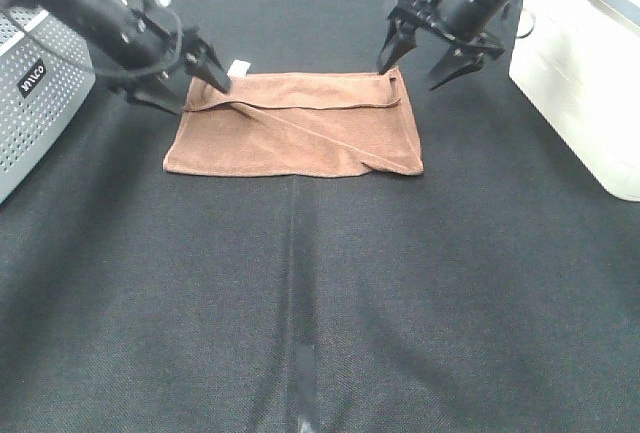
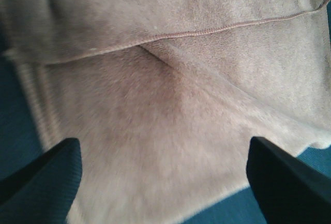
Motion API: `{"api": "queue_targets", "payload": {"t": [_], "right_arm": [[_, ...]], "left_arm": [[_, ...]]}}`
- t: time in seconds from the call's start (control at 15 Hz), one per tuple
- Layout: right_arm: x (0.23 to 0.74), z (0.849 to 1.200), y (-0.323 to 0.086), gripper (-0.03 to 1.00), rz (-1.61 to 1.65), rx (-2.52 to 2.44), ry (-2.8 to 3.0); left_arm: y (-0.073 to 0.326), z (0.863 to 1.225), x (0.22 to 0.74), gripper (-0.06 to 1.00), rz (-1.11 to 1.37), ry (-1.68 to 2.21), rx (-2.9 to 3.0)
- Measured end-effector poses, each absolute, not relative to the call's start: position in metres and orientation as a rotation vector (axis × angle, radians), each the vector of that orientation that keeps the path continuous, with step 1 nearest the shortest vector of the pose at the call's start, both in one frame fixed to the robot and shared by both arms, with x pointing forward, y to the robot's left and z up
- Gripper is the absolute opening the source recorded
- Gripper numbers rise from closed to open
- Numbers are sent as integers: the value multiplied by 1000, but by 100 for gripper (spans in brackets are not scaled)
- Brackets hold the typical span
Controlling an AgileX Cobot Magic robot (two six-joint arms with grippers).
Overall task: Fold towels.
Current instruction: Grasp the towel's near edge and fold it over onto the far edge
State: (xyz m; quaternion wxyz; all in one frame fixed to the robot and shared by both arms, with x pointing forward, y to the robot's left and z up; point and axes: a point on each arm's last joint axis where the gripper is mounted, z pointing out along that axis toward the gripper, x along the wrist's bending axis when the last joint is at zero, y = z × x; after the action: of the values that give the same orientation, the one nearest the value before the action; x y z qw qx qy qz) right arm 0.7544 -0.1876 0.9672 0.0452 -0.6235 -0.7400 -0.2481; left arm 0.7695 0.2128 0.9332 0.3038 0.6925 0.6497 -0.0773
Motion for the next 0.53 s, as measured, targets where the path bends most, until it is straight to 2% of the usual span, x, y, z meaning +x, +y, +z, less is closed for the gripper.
{"api": "queue_targets", "payload": {"t": [0.13, 0.4, 0.53], "right_arm": [[741, 961, -191, 75, -655, -1911, -2246], [721, 923, -195, 75, -453, -1894, -2175], [717, 916, -195, 75, -429, -1881, -2175]], "left_arm": [[218, 948, 763, 82, -193, 1817, 1843], [225, 946, 759, 80, -178, 1908, 1884], [224, 946, 759, 78, -182, 1915, 1878]]}}
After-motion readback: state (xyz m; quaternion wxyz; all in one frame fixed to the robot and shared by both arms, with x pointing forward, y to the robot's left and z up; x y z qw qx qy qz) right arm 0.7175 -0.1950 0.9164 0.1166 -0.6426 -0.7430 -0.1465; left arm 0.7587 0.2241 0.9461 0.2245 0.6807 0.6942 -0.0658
